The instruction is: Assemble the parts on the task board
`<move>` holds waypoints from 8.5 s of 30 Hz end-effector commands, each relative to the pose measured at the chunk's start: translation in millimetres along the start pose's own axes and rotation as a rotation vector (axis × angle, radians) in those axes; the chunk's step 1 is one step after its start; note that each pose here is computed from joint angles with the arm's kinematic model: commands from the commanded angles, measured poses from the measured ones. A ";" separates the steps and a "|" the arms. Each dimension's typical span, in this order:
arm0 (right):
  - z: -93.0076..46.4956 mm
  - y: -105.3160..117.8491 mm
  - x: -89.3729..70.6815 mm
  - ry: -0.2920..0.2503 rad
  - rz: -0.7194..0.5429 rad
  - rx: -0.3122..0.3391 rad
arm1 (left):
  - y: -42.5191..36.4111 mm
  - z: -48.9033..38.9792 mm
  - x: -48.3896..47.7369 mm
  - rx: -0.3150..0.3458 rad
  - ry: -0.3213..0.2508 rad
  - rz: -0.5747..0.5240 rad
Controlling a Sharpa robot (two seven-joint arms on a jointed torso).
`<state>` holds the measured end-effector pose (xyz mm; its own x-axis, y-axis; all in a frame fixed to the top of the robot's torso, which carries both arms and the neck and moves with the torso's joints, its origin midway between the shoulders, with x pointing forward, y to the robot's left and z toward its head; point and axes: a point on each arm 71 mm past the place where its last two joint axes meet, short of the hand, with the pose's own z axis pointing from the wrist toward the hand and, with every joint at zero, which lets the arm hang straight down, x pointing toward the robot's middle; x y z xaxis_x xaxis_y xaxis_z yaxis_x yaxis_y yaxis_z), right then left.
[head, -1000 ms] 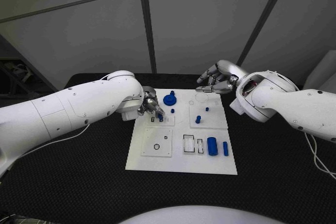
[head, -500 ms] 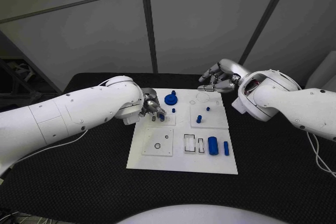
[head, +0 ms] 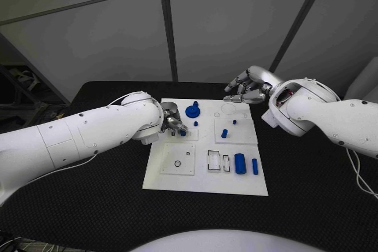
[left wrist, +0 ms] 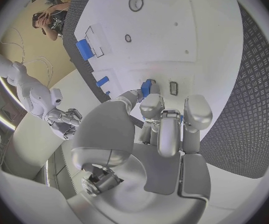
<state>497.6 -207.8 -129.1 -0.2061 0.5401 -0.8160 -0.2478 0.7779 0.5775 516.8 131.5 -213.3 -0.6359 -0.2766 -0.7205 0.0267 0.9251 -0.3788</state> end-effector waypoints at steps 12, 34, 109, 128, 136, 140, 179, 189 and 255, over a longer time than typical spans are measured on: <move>0.7 1.7 -0.5 0.003 -0.003 -0.014 | 0.6 -0.9 0.3 0.006 -0.038 0.054; 1.0 1.6 0.0 0.009 -0.004 -0.013 | 0.6 -0.5 4.4 -0.005 0.000 0.075; 3.7 -2.0 -2.7 -0.018 0.011 -0.011 | 19.5 -5.9 -82.0 -0.067 -0.045 -0.101; 3.6 2.1 -0.9 -0.019 0.019 -0.018 | 40.1 18.8 -94.2 -0.157 -0.047 -0.038; 3.4 3.2 -0.3 -0.017 0.019 -0.020 | 40.0 24.2 -89.3 -0.162 -0.038 -0.033; 3.9 4.0 0.4 -0.014 0.020 -0.022 | 38.1 25.8 -87.5 -0.160 -0.028 -0.028; 4.9 5.1 1.7 -0.006 0.019 -0.024 | 30.6 30.9 -77.3 -0.135 0.028 -0.006; 4.6 5.1 1.8 -0.002 0.018 -0.024 | 32.3 31.9 -78.2 -0.146 0.023 -0.004; 4.7 -0.4 0.5 0.009 0.013 -0.007 | 39.3 -17.4 -51.9 -0.021 -0.041 -0.141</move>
<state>501.9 -206.9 -131.0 -0.2138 0.5486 -0.8083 -0.2460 0.7705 0.5880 537.2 186.9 -182.3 -0.6267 -0.3956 -0.6714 -0.0646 0.8850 -0.4612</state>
